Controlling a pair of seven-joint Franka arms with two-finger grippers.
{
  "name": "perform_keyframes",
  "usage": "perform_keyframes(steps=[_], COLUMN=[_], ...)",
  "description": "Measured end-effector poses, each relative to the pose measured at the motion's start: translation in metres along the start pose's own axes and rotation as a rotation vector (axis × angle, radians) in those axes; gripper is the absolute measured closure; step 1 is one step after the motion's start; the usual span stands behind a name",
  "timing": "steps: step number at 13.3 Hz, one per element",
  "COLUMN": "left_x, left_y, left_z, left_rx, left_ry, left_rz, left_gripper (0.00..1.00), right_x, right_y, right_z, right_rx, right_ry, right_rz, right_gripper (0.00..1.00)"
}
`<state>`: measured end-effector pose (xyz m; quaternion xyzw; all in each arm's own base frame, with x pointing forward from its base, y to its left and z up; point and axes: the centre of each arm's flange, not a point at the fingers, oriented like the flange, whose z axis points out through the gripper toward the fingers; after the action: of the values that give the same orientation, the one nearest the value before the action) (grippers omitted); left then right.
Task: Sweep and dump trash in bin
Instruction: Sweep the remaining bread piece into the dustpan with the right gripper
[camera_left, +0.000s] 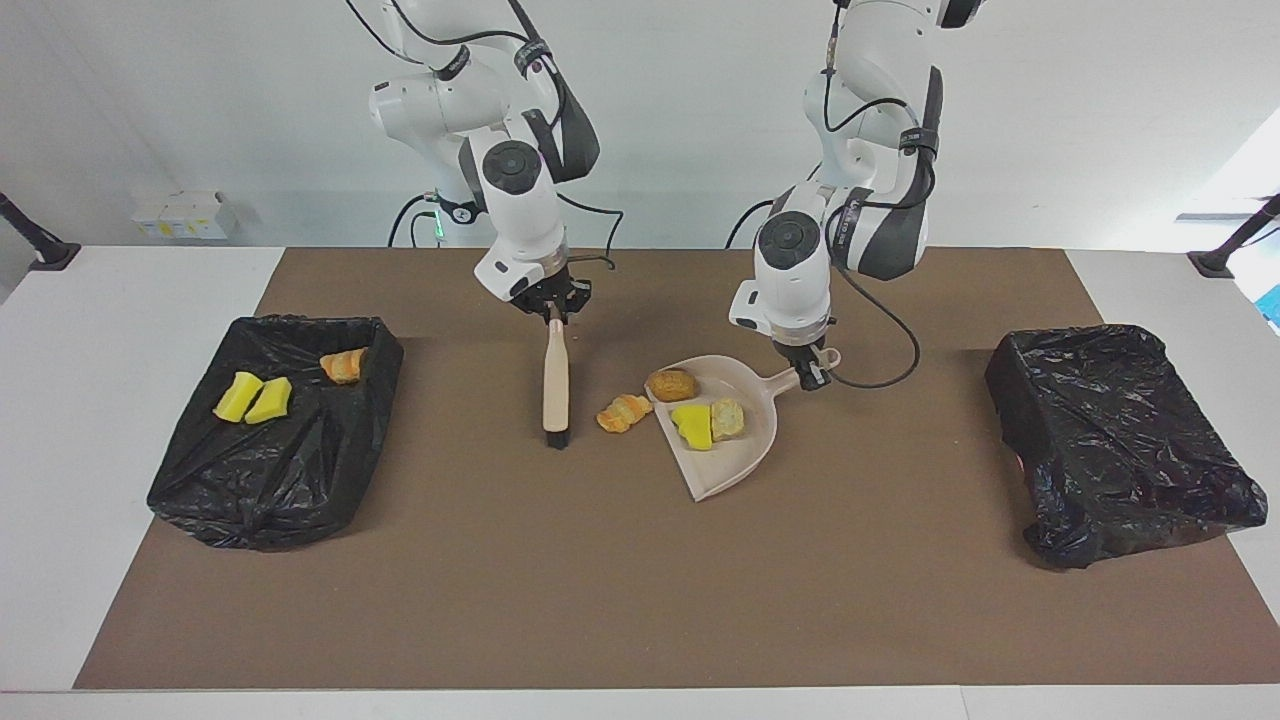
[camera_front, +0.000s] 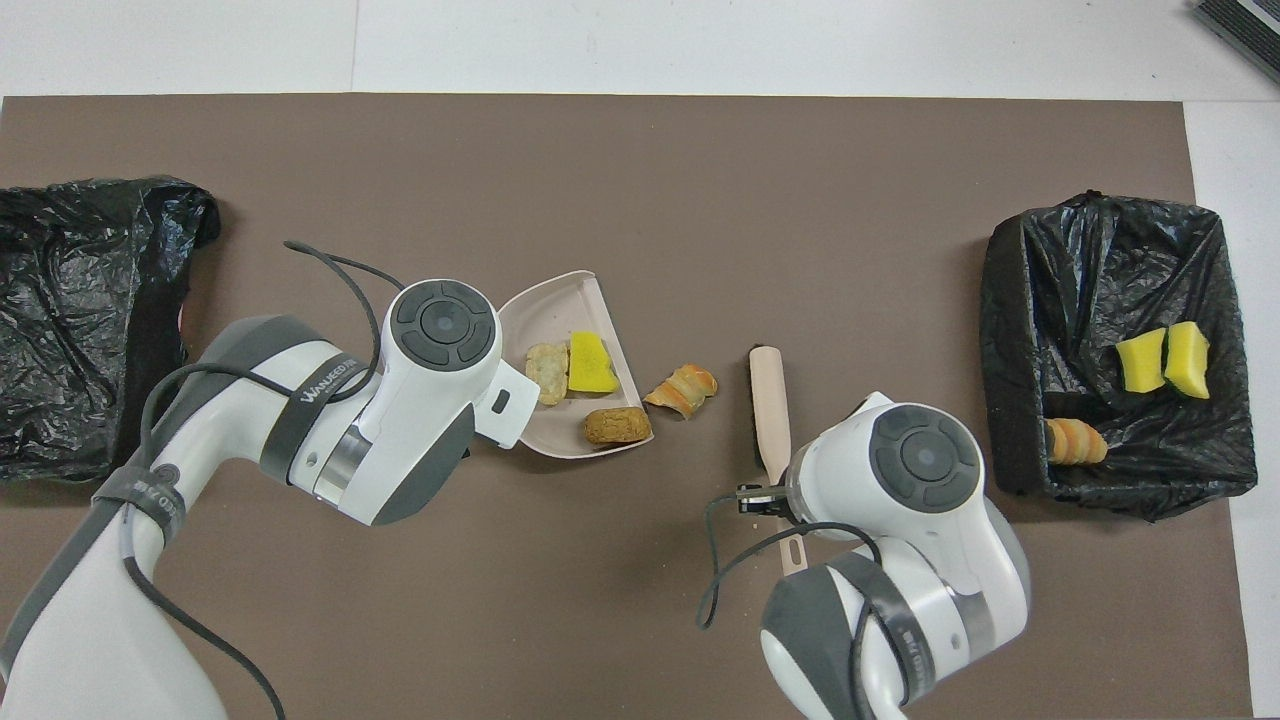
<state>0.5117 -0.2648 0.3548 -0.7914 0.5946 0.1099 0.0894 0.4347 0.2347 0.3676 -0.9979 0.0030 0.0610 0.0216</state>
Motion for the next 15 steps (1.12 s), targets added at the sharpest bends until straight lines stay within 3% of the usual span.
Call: perform_keyframes(steps=[3, 6, 10, 15], left_x=[0.0, 0.0, -0.001, -0.01], left_y=[0.0, 0.0, -0.004, -0.019], left_z=[0.0, 0.0, -0.001, 0.002], left_rx=[0.001, 0.003, 0.018, 0.038], left_ry=[0.001, 0.001, 0.011, 0.037], left_rz=[0.001, 0.006, 0.041, 0.126], left_gripper=[0.68, 0.68, 0.68, 0.68], right_x=[-0.007, -0.007, 0.006, 0.006], right_y=[-0.04, -0.077, -0.109, -0.112], right_z=[0.018, 0.028, 0.023, 0.024], right_rx=[0.021, 0.053, 0.214, 0.225], right_ry=[0.038, 0.036, 0.002, -0.014], right_rz=[-0.02, -0.029, -0.019, -0.019], right_gripper=[0.75, 0.75, 0.75, 0.75])
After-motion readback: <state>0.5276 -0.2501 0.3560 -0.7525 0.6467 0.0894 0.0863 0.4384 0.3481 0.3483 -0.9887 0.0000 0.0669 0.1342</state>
